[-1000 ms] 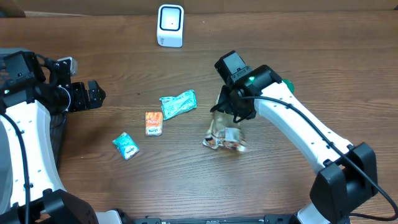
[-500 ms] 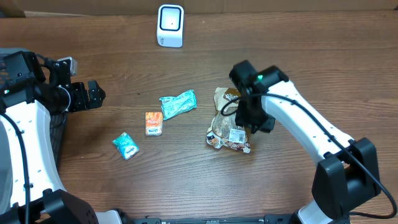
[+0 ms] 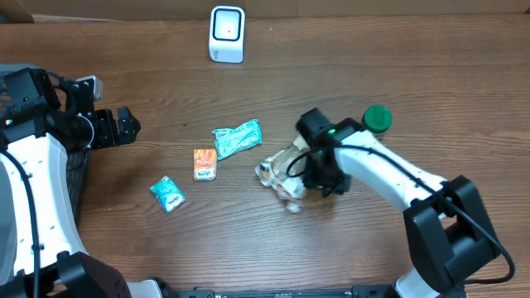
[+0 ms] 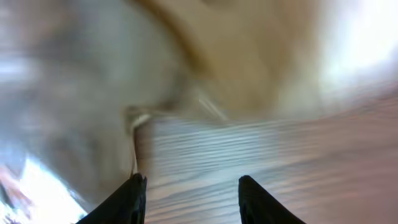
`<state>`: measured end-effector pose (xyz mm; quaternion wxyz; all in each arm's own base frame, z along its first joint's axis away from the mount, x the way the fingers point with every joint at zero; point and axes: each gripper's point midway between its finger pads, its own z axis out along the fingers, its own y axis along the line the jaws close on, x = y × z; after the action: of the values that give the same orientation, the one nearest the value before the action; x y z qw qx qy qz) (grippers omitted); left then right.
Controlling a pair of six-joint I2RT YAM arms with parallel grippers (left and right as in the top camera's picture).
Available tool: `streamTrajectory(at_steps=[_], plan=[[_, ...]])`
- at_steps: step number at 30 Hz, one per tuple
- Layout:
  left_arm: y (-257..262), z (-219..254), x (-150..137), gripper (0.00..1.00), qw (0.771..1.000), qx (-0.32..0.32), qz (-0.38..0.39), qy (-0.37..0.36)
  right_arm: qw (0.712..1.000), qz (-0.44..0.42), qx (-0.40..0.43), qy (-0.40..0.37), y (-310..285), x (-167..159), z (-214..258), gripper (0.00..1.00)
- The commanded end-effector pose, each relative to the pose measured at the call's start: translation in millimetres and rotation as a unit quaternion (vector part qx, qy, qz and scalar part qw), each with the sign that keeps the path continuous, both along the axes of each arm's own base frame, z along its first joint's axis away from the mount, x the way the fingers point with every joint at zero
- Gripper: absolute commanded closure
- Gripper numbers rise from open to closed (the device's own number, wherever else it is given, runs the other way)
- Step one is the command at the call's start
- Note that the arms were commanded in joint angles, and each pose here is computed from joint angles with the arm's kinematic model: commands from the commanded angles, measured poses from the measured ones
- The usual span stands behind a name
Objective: Scan the item barcode
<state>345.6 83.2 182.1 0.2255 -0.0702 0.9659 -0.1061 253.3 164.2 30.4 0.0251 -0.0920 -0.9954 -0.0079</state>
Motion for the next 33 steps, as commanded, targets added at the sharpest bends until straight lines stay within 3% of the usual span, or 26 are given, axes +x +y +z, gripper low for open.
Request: streamTrajectory(at_steps=[1,6,13,21,27,33], plan=[[-3,7,5,0.01,1.000,0.002,-0.016,-0.014,0.994,0.092,0.053,0.008,41,-18,0,0.55],[-3,7,5,0.00,1.000,0.002,-0.016,-0.014,0.981,0.166,0.094,-0.025,75,-12,13,0.54],[-3,7,5,0.00,1.000,0.002,-0.016,-0.014,0.946,0.200,0.220,-0.129,138,34,54,0.54],[-3,7,5,0.00,1.000,0.002,-0.016,-0.014,0.958,0.121,0.111,-0.236,70,122,80,0.54],[-3,7,5,0.00,1.000,0.002,-0.016,-0.014,0.973,0.079,0.103,-0.193,36,136,46,0.54],[-3,7,5,0.00,1.000,0.002,-0.016,-0.014,0.991,0.048,0.107,-0.066,19,99,6,0.49]])
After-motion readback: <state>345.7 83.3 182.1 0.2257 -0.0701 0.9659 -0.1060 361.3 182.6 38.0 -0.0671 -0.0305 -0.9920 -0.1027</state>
